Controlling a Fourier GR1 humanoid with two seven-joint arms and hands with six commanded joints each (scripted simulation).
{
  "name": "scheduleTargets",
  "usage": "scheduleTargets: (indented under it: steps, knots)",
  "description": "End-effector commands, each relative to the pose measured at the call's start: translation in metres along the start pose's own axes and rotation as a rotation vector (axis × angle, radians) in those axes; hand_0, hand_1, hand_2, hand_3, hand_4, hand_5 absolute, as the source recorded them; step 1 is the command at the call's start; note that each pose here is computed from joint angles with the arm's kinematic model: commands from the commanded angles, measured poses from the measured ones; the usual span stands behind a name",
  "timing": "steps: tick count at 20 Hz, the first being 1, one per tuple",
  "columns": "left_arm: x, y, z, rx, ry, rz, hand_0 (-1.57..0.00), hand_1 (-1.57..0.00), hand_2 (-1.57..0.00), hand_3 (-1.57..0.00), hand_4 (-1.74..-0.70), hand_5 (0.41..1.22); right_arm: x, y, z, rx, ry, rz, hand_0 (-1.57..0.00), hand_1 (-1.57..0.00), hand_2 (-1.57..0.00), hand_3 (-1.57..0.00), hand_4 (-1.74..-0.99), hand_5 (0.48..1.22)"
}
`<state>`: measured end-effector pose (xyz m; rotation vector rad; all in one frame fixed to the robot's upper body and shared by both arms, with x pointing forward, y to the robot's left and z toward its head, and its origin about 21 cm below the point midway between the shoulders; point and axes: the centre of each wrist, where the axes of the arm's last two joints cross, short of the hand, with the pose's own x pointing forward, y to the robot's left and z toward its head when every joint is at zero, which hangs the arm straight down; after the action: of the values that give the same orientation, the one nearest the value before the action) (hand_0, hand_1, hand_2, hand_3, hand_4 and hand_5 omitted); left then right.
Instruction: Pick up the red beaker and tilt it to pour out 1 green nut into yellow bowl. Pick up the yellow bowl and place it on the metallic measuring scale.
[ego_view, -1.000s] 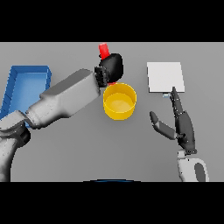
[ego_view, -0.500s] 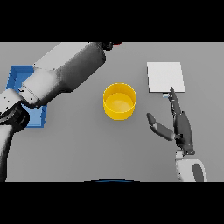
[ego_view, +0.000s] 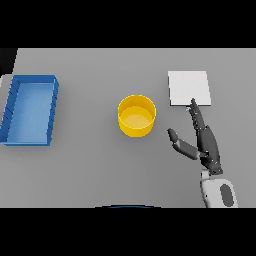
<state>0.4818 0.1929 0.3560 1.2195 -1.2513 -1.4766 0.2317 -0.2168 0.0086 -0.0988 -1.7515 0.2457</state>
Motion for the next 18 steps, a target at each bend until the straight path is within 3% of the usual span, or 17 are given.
scheduleTargets:
  steps: [1, 4, 7, 9, 12, 18]
  knots:
    - [-0.018, -0.006, 0.002, 0.011, 0.029, 0.105, -1.57, -1.57, -1.57, -1.53, -1.74, 1.221, 0.003, 0.002, -0.004, 0.004, -0.003, 0.016, 0.00, 0.00, 0.00, 0.00, -1.121, 0.588]
    - [-0.071, -0.049, 0.010, 0.022, 0.157, 0.391, -1.57, -1.57, -1.57, -1.55, -1.74, 1.221, 0.005, -0.001, -0.008, 0.007, 0.002, 0.041, 0.00, 0.00, 0.00, 0.00, -1.127, 0.606]
    - [-0.094, -0.102, 0.016, 0.025, 0.353, 0.515, -1.57, -1.57, -1.57, -1.56, -1.74, 1.221, 0.002, -0.001, -0.006, 0.028, -0.003, 0.050, 0.00, 0.00, 0.00, 0.00, -1.138, 0.626]
    - [-0.105, -0.131, 0.022, 0.057, 0.425, 0.648, -1.57, -1.57, -1.57, -1.56, -1.74, 1.221, 0.003, -0.004, -0.008, 0.026, 0.000, 0.050, 0.00, 0.00, 0.00, 0.00, -1.134, 0.632]
    - [-0.118, -0.166, 0.032, 0.046, 0.577, 0.802, -1.57, -1.57, -1.57, -1.57, -1.74, 1.221, 0.005, -0.003, -0.005, 0.035, -0.008, 0.042, 0.00, 0.00, 0.00, 0.00, -1.133, 0.655]
    - [-0.116, -0.254, 0.064, 0.040, 0.639, 0.957, -1.57, -1.57, -1.57, -1.57, -1.74, 1.221, -0.001, -0.005, 0.000, 0.037, -0.007, 0.047, 0.00, 0.00, 0.00, 0.00, -1.159, 0.677]
